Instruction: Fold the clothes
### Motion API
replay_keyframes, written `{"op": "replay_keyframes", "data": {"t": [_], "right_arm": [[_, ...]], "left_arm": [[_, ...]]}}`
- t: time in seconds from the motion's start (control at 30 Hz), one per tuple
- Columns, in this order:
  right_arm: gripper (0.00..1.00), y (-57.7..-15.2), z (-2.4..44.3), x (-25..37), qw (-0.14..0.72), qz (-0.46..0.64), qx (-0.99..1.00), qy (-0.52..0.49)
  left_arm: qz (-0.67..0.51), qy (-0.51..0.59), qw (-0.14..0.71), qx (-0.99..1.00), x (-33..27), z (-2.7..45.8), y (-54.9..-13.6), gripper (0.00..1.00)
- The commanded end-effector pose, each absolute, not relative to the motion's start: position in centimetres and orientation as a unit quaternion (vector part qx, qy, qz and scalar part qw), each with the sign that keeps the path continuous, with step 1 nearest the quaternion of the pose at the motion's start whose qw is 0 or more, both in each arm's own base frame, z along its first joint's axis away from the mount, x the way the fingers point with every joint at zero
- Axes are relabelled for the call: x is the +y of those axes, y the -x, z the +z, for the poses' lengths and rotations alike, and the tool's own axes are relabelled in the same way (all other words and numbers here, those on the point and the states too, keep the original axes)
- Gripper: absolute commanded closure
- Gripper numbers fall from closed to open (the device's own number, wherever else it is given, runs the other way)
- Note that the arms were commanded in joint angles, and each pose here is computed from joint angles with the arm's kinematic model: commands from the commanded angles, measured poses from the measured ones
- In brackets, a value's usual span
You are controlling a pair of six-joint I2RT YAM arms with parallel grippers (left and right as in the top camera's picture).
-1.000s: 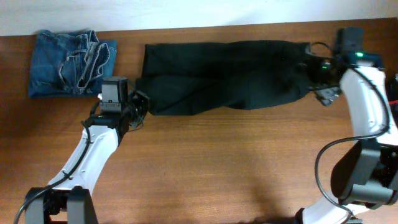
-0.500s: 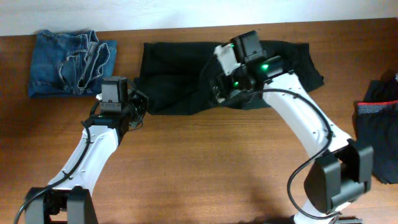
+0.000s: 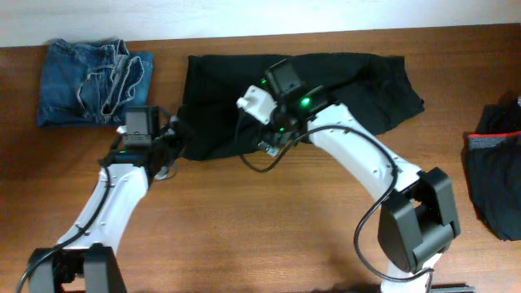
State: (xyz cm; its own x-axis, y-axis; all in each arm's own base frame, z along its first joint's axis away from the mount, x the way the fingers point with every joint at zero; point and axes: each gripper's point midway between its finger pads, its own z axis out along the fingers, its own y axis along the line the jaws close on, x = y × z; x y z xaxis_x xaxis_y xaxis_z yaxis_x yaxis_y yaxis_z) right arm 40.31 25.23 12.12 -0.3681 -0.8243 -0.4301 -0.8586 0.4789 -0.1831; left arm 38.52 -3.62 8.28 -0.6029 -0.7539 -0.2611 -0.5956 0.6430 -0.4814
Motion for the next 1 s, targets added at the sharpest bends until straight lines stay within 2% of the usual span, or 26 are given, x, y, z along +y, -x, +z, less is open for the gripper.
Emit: {"op": "replay_keyframes", "data": {"t": [0.0, 0.13, 0.33, 0.53, 0.97], "right_arm": [[0.01, -39.2, 12.7, 27.8, 0.249, 0.011, 0.796, 0.552], [0.01, -38.9, 13.2, 29.6, 0.266, 0.01, 0.782, 0.564], [0.01, -38.5, 12.0, 32.7, 0.28, 0.019, 0.76, 0.586], [0.01, -39.1, 6.1, 36.2, 0.281, -0.028, 0.74, 0.61], [0.01, -35.1, 5.0, 42.8, 0.312, -0.003, 0.684, 0.659]], "left_arm": [[-0.11, 0.412, 0.247, 0.87, 2.5, 10.2, -37.2, 0.01], [-0.078, 0.48, 0.249, 0.837, 8.7, 11.2, -34.7, 0.01], [-0.052, 0.561, 0.225, 0.795, 14.5, 10.8, -30.8, 0.01], [-0.043, 0.59, 0.185, 0.784, 15.3, 10.0, -28.3, 0.01], [-0.043, 0.591, 0.18, 0.785, 15.2, 9.9, -28.1, 0.01]]}}
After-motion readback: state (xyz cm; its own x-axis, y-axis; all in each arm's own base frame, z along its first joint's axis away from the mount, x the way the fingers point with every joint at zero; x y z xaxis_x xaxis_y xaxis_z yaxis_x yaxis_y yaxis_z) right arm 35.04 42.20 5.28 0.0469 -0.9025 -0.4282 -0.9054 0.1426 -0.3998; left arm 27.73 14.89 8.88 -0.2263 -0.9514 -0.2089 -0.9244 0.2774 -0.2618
